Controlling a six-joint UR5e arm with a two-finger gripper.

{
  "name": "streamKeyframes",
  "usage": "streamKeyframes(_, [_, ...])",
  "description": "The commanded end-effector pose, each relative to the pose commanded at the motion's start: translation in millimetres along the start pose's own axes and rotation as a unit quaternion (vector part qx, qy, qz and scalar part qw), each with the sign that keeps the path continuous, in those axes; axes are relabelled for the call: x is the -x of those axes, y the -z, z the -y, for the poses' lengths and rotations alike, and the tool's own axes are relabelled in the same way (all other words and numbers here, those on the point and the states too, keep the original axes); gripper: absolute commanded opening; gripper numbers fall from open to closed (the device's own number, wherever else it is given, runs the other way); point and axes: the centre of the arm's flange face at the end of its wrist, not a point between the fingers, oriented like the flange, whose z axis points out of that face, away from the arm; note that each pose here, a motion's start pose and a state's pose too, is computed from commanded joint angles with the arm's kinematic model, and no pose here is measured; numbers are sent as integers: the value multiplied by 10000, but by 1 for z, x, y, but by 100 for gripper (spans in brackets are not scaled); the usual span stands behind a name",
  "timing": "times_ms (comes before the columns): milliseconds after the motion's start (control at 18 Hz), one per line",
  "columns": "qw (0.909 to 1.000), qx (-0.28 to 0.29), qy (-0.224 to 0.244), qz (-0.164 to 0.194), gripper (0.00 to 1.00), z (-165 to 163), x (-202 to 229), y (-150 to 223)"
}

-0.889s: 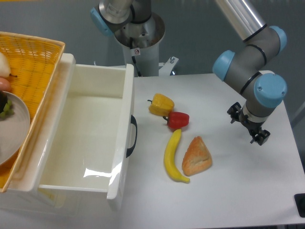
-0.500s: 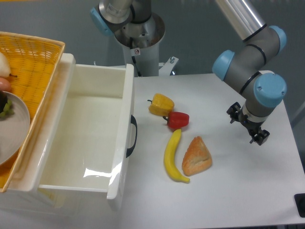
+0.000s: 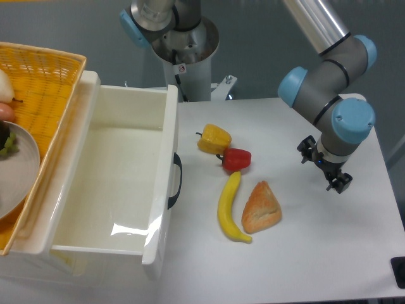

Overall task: Pick up the red pepper
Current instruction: 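Move the open gripper toward the small red pepper and lower it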

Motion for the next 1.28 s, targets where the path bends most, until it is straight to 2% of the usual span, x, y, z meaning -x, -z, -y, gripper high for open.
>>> streamKeyframes(222, [10000,11,-12,-57,100,12,-12,1])
streamKeyframes(389, [9999,-6,-127,38,100,26,-27,20])
streamKeyframes(778, [9975,-130,-611,-340,98,85,-71,-7])
streamKeyframes(1000, [9951,-95,-911,-375,97,112,-88,-5])
streamKeyframes(1167, [9941,-100,-1004,-409,95,119,-104,-5])
streamKeyframes(1278, [9915,-88,-1226,-429,95,125,-108,-6])
